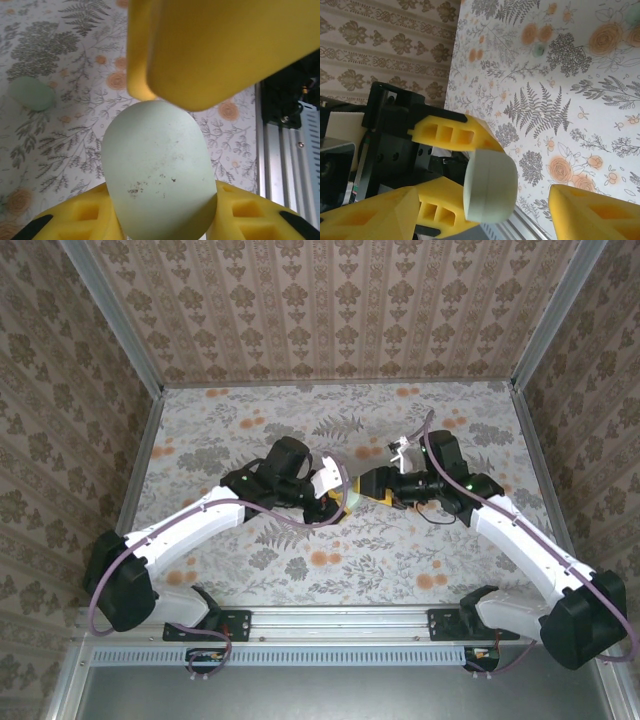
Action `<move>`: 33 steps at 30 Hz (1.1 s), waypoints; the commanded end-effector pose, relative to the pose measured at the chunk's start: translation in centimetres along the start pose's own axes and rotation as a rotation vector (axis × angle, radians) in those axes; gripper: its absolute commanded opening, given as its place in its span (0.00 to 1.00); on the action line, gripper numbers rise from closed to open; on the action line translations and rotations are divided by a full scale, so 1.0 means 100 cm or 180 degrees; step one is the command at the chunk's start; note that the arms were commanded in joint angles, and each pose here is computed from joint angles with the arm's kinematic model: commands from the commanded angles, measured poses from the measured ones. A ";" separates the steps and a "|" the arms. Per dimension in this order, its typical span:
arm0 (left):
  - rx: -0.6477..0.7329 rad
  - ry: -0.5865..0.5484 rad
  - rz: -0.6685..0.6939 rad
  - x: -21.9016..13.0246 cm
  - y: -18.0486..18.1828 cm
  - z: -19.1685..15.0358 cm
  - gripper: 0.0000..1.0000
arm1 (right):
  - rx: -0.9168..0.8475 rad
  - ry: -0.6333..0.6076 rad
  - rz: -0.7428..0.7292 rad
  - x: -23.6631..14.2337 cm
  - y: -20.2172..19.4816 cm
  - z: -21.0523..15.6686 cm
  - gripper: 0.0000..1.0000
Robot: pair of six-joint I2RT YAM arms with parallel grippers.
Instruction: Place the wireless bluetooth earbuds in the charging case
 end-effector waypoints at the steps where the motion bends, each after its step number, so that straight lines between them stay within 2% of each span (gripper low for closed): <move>1: 0.0162 -0.0158 -0.0190 -0.014 -0.012 0.017 0.36 | 0.0011 0.0120 0.0075 0.004 0.009 -0.001 0.69; 10: 0.0211 -0.0211 -0.0160 -0.019 -0.012 0.020 0.37 | 0.0077 0.0343 0.0117 0.025 0.010 -0.010 0.61; 19: 0.0247 -0.0238 -0.0051 -0.027 -0.008 0.018 0.38 | 0.0306 0.0390 0.0091 0.037 0.007 -0.009 0.24; 21: 0.0292 -0.0252 0.0057 -0.031 -0.006 0.018 0.44 | 0.0414 0.0356 0.0119 0.040 0.005 -0.007 0.21; 25: 0.0329 -0.0413 0.0327 -0.047 -0.001 0.023 0.66 | 0.0634 0.0211 0.0273 0.043 0.008 0.000 0.19; 29: 0.0297 -0.0693 0.0539 -0.066 0.004 0.025 0.76 | 0.0747 0.0055 0.0277 0.042 0.012 0.011 0.19; 33: 0.0135 -0.0988 0.0712 -0.082 0.012 0.022 0.80 | 0.0863 -0.0184 0.0344 0.038 0.020 0.029 0.20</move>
Point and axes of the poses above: each hand's point on the last joint's axis, 136 mm out from that joint toward the fingers, its own x axis out along the fingers, its own y axis along the line the jaws close on, z = x × y, the point moved 3 cm from there along -x, back along the fingers, and after that the axes turned 4 degrees about -x, right-handed, at the moved point
